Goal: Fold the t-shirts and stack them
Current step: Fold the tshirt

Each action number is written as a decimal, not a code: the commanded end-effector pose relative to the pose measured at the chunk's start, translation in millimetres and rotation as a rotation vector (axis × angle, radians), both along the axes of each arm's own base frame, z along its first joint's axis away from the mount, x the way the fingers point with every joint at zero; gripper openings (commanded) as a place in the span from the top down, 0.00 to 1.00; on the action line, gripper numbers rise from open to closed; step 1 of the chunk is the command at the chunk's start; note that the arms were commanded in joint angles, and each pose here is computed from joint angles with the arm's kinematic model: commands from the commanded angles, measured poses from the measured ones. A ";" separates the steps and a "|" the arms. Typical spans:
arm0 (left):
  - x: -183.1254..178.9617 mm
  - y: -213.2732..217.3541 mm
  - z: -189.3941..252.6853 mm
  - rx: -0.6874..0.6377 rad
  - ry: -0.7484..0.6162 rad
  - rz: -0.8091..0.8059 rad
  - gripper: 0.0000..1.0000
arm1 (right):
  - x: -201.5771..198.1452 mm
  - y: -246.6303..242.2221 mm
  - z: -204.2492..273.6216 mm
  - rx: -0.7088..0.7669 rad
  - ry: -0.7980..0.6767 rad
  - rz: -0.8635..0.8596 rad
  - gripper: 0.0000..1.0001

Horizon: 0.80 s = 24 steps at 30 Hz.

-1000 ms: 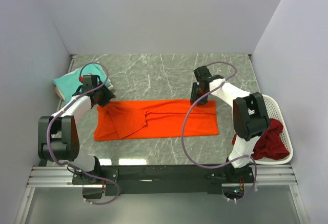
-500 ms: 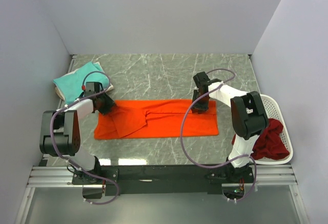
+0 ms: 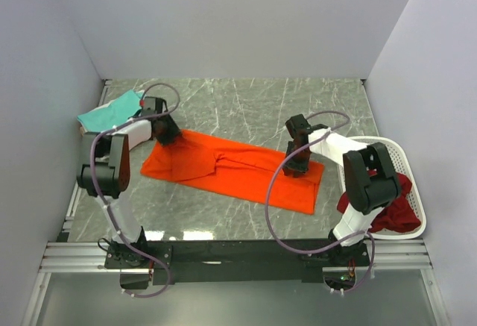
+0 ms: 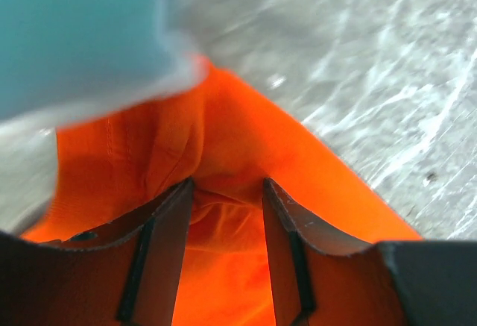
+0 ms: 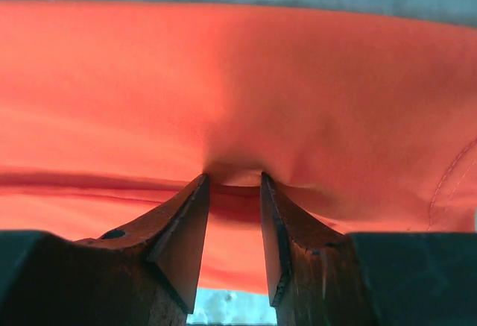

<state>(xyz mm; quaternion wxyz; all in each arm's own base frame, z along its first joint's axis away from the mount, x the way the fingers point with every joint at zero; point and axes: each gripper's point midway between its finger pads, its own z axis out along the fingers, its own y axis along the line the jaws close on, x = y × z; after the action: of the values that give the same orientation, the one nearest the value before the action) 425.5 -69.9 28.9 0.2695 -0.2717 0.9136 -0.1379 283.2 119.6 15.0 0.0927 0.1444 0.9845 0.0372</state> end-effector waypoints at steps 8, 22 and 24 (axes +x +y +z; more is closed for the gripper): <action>30.0 -45.0 -37.3 0.096 0.131 -0.173 0.50 | -77.7 -7.2 -6.5 -0.013 0.134 -0.038 0.59; 103.9 -120.8 -41.7 0.079 0.064 -0.359 0.46 | -135.9 40.1 -15.3 0.064 0.199 0.019 0.59; 112.3 -127.9 -42.5 0.074 0.048 -0.371 0.46 | -140.9 47.6 -14.4 0.075 0.204 0.038 0.59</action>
<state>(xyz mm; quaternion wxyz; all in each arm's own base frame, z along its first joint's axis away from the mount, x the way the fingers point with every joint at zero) 556.4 -195.9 34.3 0.2851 -0.1100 0.9373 -0.1677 171.5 166.4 11.7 0.0273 0.1285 0.9885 0.0753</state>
